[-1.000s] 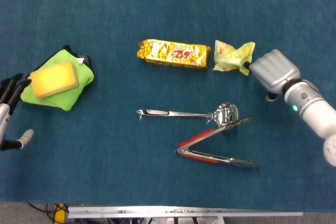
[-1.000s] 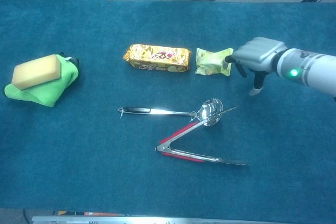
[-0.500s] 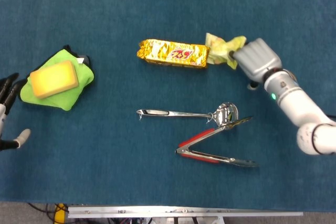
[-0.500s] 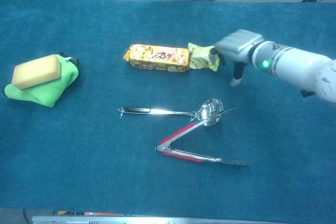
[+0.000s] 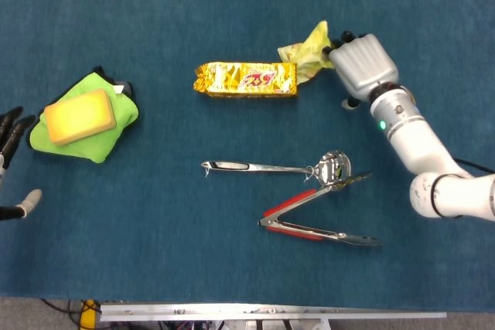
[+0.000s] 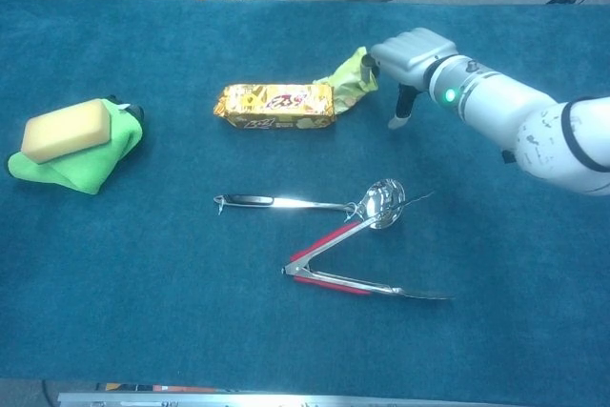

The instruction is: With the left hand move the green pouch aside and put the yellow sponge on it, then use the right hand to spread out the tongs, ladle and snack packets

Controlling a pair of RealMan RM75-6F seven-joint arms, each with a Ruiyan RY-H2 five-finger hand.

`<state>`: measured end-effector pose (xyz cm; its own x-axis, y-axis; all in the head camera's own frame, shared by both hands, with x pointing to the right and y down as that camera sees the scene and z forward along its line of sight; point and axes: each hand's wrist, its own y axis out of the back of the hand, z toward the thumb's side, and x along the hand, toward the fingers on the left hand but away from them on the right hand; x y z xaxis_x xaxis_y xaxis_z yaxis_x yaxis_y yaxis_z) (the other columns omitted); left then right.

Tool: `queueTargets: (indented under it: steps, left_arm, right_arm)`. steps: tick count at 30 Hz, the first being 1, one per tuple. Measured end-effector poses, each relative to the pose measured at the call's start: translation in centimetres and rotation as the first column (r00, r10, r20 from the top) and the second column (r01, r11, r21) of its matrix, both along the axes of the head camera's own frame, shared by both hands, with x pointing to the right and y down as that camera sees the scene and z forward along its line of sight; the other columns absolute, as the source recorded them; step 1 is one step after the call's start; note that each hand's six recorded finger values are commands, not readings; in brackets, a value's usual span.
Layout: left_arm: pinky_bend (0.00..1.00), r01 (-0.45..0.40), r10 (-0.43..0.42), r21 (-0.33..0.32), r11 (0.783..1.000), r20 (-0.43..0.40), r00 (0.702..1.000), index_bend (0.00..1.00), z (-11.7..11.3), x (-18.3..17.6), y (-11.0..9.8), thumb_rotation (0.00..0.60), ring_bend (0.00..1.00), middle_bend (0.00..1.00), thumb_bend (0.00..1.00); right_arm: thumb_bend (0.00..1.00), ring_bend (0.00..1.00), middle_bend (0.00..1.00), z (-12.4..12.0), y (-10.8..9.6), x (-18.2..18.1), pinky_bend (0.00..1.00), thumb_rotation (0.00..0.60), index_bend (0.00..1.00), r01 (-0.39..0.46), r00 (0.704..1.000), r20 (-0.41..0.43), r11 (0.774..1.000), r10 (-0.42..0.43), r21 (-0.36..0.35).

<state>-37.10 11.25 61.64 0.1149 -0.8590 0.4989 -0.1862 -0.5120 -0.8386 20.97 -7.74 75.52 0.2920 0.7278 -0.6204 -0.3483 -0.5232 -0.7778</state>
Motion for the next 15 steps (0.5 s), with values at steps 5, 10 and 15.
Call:
queueTargets:
  steps: [5,10,15]
  left_arm:
    - [0.14,0.002,-0.002,0.003,1.000,0.000,1.000,0.00,-0.1,-0.1,0.0,0.600,0.00,0.00,0.27]
    - [0.14,0.002,-0.002,0.011,1.000,-0.002,1.000,0.00,-0.3,-0.2,0.0,0.600,0.00,0.00,0.26]
    - [0.14,0.008,-0.008,0.021,1.000,0.000,1.000,0.00,-0.7,-0.3,-0.1,0.600,0.00,0.00,0.26]
  right_arm:
    - [0.00,0.11,0.21,-0.5,-0.3,0.1,0.26,0.600,0.00,-0.018,1.000,0.012,0.999,0.017,0.033]
    - [0.00,0.11,0.20,-1.5,-0.5,0.9,0.26,0.600,0.00,-0.039,0.999,0.037,0.998,0.037,0.051]
    - [0.00,0.11,0.20,-2.9,-0.6,1.9,0.26,0.600,0.00,-0.066,0.995,0.075,0.996,0.062,0.060]
